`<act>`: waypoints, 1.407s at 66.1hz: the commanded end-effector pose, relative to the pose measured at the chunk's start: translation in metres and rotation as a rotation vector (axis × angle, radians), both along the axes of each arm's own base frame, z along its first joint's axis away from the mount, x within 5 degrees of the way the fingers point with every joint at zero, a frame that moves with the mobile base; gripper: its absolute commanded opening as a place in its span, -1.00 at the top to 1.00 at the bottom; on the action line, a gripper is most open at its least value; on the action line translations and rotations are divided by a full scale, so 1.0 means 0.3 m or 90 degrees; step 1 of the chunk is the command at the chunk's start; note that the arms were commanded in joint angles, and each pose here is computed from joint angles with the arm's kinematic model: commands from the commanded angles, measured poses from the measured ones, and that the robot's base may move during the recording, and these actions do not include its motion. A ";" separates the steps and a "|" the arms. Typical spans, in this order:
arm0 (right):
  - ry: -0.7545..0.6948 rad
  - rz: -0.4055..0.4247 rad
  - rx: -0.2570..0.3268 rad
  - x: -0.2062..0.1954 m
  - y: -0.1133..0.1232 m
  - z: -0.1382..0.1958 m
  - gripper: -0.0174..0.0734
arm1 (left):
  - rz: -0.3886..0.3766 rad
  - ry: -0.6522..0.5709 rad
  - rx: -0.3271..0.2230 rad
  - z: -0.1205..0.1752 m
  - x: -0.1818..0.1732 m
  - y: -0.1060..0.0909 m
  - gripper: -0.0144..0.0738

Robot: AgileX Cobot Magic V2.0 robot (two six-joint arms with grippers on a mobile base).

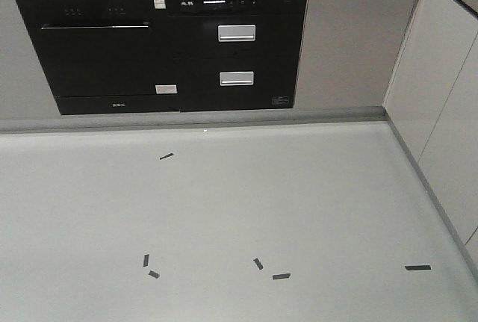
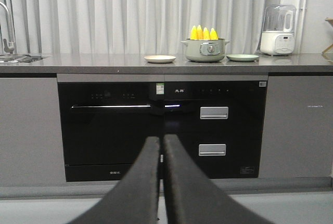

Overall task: Distribute corn equally
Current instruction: 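Drive the base toward the counter with the pot and plates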

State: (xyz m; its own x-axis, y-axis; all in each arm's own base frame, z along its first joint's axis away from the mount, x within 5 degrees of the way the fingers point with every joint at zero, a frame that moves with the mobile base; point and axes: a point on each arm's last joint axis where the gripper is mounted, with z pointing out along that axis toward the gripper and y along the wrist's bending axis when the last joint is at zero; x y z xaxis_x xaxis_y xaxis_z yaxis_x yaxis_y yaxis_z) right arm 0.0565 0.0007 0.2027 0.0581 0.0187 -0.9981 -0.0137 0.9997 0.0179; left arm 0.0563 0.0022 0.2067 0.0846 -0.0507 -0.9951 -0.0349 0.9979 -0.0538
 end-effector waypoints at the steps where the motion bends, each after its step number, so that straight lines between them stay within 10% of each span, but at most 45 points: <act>1: -0.045 0.001 -0.003 -0.001 0.001 0.013 0.62 | -0.005 -0.051 -0.010 0.011 -0.005 -0.001 0.69; 93: -0.045 0.001 -0.003 -0.001 0.001 0.013 0.62 | -0.005 -0.051 -0.010 0.011 -0.005 -0.001 0.69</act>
State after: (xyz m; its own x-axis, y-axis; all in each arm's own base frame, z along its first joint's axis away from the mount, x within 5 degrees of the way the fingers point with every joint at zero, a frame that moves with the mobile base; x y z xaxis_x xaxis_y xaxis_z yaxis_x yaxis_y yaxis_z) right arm 0.0565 0.0007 0.2027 0.0581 0.0187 -0.9981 -0.0137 0.9997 0.0179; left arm 0.0563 0.0022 0.2067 0.0846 -0.0507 -0.9951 -0.0349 0.9979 -0.0538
